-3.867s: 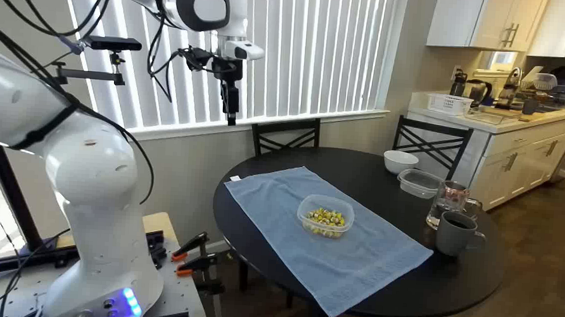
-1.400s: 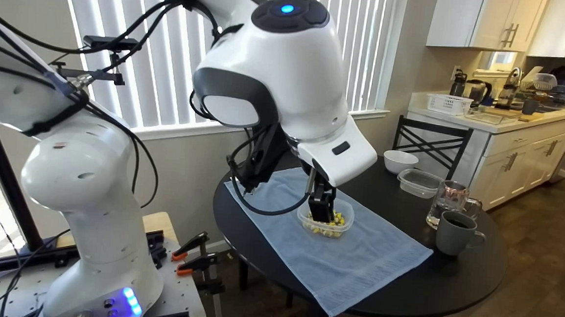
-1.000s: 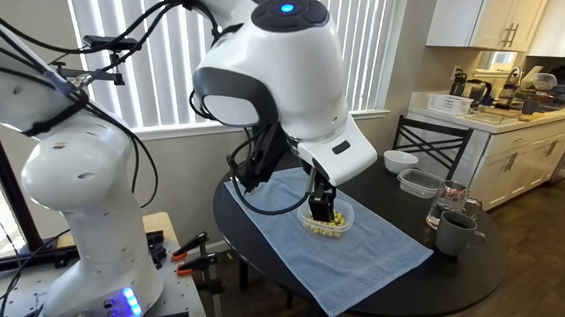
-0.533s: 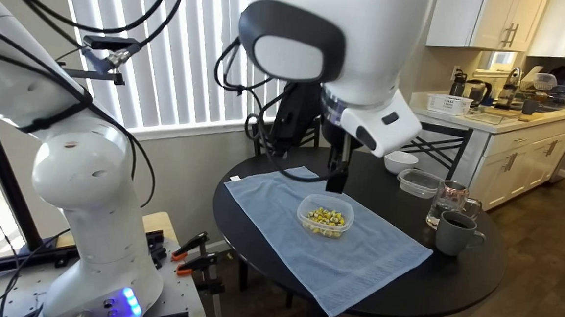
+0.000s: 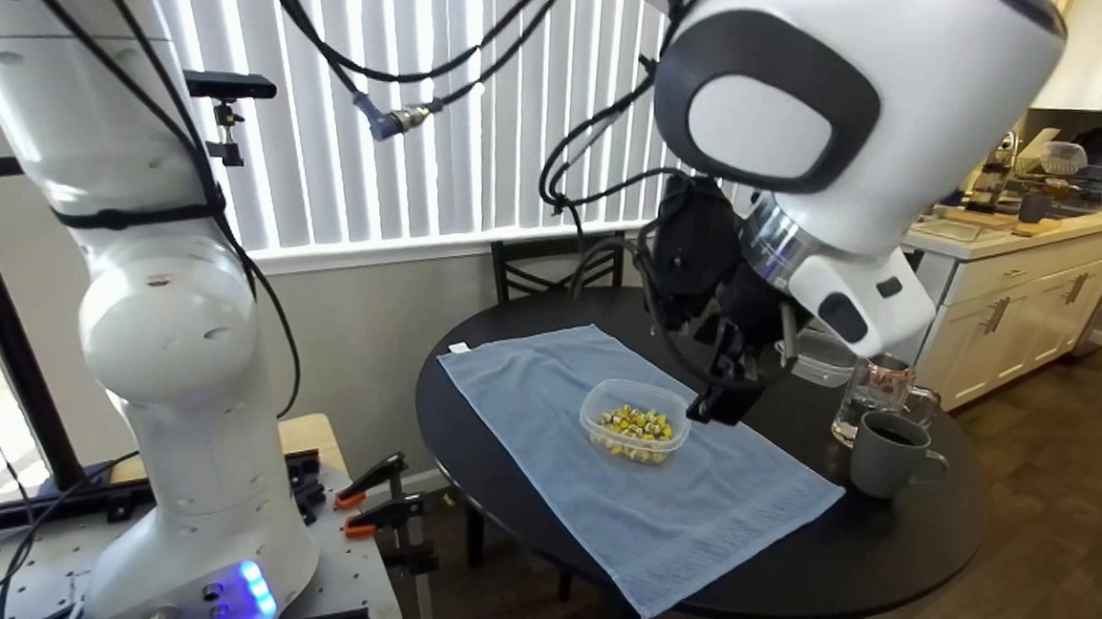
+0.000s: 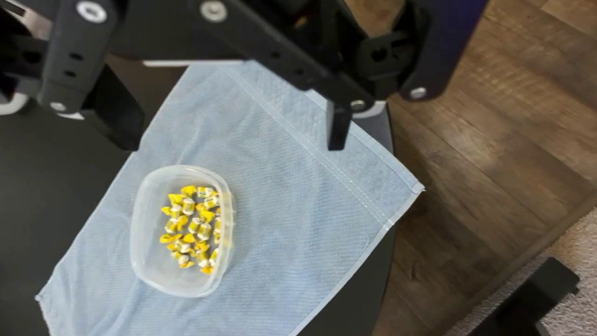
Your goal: Pour the contents of the lunchbox onto the blue towel on the table
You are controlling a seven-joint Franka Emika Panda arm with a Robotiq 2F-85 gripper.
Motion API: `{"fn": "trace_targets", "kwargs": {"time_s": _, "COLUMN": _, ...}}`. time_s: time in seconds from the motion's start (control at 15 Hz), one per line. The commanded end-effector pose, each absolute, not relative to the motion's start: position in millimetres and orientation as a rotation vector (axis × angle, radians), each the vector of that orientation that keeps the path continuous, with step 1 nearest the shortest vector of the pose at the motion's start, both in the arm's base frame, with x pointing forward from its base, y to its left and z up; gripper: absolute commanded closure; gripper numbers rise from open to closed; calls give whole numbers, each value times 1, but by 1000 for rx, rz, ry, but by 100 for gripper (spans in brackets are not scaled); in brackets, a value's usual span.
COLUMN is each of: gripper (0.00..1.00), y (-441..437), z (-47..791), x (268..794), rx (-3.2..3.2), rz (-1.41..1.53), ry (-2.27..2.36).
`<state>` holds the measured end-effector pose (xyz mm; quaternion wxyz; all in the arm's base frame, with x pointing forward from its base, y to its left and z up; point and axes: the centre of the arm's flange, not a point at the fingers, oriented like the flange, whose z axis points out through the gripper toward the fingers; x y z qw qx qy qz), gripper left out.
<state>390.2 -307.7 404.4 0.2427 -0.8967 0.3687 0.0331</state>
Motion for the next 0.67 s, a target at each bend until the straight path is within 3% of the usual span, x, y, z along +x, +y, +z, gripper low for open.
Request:
{"fn": "trace_targets", "kwargs": {"time_s": 0.0, "gripper": 0, "y": -335, "z": 343, "x": 424, "rx": -2453, "rz": 211, "ry": 996}}
{"fn": "trace_targets", "kwargs": {"time_s": 0.47, "gripper": 0, "y": -352, "z": 310, "x": 466, "rx": -2496, "rz": 249, "ry": 1023}}
{"fn": "trace_targets", "kwargs": {"time_s": 0.6, "gripper": 0, "y": -340, "z": 309, "x": 453, "rx": -2489, "rz": 253, "ry": 1016}}
